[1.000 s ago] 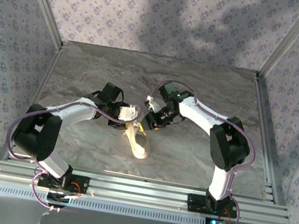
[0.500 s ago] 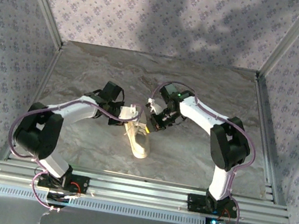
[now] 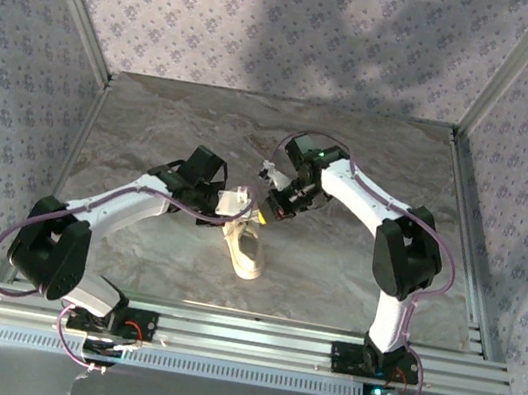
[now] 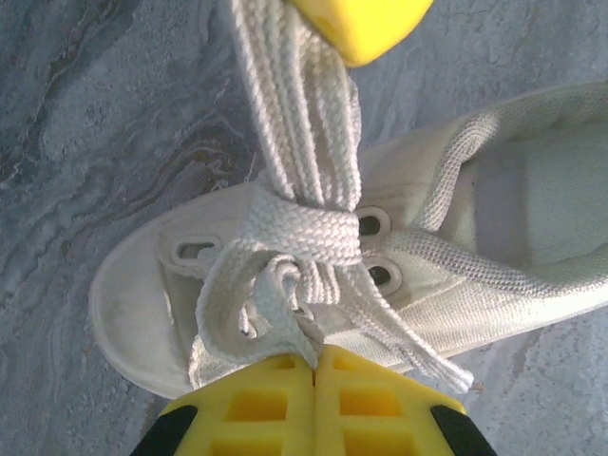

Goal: Tie the shoes

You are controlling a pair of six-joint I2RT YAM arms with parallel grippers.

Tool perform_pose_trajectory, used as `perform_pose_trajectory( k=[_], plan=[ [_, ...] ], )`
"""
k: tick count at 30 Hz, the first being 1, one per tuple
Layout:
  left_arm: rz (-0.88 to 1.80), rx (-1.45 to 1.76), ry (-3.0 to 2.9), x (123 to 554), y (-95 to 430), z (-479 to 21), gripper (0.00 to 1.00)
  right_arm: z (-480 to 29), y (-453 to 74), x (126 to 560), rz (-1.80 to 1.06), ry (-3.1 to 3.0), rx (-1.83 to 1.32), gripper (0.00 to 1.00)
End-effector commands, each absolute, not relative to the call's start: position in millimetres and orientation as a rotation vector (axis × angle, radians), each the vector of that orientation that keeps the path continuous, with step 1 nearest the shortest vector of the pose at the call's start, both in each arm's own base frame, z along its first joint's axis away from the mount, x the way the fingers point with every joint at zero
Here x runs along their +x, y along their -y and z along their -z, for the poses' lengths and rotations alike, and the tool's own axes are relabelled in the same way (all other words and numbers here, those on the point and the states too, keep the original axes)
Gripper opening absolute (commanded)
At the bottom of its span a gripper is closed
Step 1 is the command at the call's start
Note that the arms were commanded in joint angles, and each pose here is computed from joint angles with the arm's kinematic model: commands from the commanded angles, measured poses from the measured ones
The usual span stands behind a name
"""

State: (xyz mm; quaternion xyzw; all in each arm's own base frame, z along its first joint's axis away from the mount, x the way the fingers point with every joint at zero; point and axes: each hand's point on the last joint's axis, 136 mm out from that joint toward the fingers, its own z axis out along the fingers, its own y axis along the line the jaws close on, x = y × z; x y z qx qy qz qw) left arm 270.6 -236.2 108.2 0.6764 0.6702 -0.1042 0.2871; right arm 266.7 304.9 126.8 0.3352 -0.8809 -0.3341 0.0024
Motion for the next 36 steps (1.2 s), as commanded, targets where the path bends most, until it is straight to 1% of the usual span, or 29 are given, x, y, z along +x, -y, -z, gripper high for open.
perform_pose_trajectory(
  k=[1,7,12,14,15,16,17,18,19,21,23,26,30,32,36],
  plan=[
    [0.286,1.778,-1.851,264,232,-117,0.00,-117,-294,265,0.977,2.741,1.028,0.00],
    [0.316,1.824,-1.802,244,234,-115,0.00,-115,-294,264,0.971,2.739,1.033,0.00],
    [0.317,1.838,-1.785,243,234,-117,0.00,-126,-298,270,1.023,2.760,1.057,0.00],
    [0.309,1.839,-1.787,244,234,-116,0.00,-135,-302,271,1.096,2.752,1.060,0.15],
    [0.304,1.838,-1.789,245,234,-116,0.02,-139,-304,271,1.140,2.748,1.053,0.18],
    [0.299,1.835,-1.790,246,233,-115,0.11,-144,-305,271,1.186,2.741,1.044,0.19],
    [0.299,1.833,-1.790,246,233,-114,0.23,-148,-306,271,1.232,2.732,1.033,0.22],
    [0.303,1.832,-1.790,246,232,-113,0.28,-151,-305,272,1.265,2.726,1.017,0.29],
    [0.307,1.828,-1.786,245,231,-115,0.33,-156,-303,272,1.301,2.722,1.008,0.34],
    [0.317,1.810,-1.771,245,230,-119,0.38,-161,-295,273,1.335,2.730,0.996,0.41],
    [0.326,1.789,-1.755,244,229,-124,0.40,-167,-281,277,1.362,2.763,0.991,0.45],
    [0.324,1.767,-1.720,244,227,-136,0.42,-169,-256,287,1.402,2.848,0.968,0.46],
    [0.332,1.754,-1.666,245,232,-150,0.43,-153,-229,308,1.419,2.986,0.826,0.44],
    [0.348,1.748,-1.644,246,237,-156,0.44,-141,-231,307,1.377,2.989,0.895,0.42],
    [0.396,1.751,-1.603,249,252,-161,0.45,-102,-241,288,1.189,2.963,1.091,0.41]
  ],
)
